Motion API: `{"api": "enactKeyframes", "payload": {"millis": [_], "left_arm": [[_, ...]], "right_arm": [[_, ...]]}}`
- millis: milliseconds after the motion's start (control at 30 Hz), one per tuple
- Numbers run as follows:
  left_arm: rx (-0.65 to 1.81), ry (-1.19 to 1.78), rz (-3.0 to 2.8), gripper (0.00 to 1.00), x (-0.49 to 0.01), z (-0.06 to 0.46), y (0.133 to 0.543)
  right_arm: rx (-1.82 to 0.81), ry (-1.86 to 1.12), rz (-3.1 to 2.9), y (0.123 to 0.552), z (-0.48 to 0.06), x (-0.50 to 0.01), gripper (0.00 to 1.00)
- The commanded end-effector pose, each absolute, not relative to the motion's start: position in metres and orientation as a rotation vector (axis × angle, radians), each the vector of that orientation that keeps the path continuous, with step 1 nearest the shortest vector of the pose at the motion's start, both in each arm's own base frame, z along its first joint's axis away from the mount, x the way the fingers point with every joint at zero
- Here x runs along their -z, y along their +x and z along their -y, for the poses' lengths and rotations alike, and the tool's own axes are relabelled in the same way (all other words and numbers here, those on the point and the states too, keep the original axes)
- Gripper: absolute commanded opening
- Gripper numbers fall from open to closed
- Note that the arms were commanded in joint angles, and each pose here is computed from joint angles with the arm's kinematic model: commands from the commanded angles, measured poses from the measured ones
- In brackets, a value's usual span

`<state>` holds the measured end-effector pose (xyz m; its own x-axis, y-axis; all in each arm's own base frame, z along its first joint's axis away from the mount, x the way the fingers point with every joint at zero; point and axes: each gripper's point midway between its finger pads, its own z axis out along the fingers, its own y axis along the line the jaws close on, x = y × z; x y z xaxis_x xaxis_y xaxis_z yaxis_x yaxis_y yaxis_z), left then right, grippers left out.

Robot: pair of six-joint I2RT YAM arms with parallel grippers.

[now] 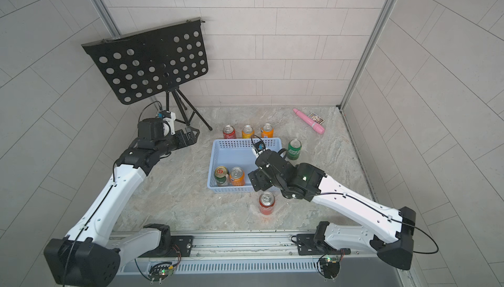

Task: Take out the drinks from the basket
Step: Pick up the drink from the basket.

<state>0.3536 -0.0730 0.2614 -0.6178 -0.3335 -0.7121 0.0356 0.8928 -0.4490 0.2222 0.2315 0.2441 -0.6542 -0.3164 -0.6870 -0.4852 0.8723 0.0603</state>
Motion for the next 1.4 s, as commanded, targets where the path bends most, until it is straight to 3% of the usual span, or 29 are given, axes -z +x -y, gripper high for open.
{"api": "enactKeyframes", "payload": {"millis": [0,200,567,1367], "left_arm": [[0.515,-0.22,-2.171,1.0,-0.267,0.067,0.355],[0.522,-0.255,-2.168,1.0,-0.258,0.061,0.353],[0.579,-0.309,-2.202,1.0,-0.245,0.057,0.36],[0.66,-0.339,-2.197,1.0,-0.244,0.054,0.365]], "right_arm": [[-0.3,-0.62,-2.375,0.234,-0.236,-0.239,0.92],[-0.316,-0.638,-2.436,0.263,-0.253,-0.223,0.9],[-0.365,-0.748,-2.485,0.277,-0.287,-0.2,0.9],[-0.321,-0.957,-2.616,0.262,-0.333,-0.132,0.91]]}}
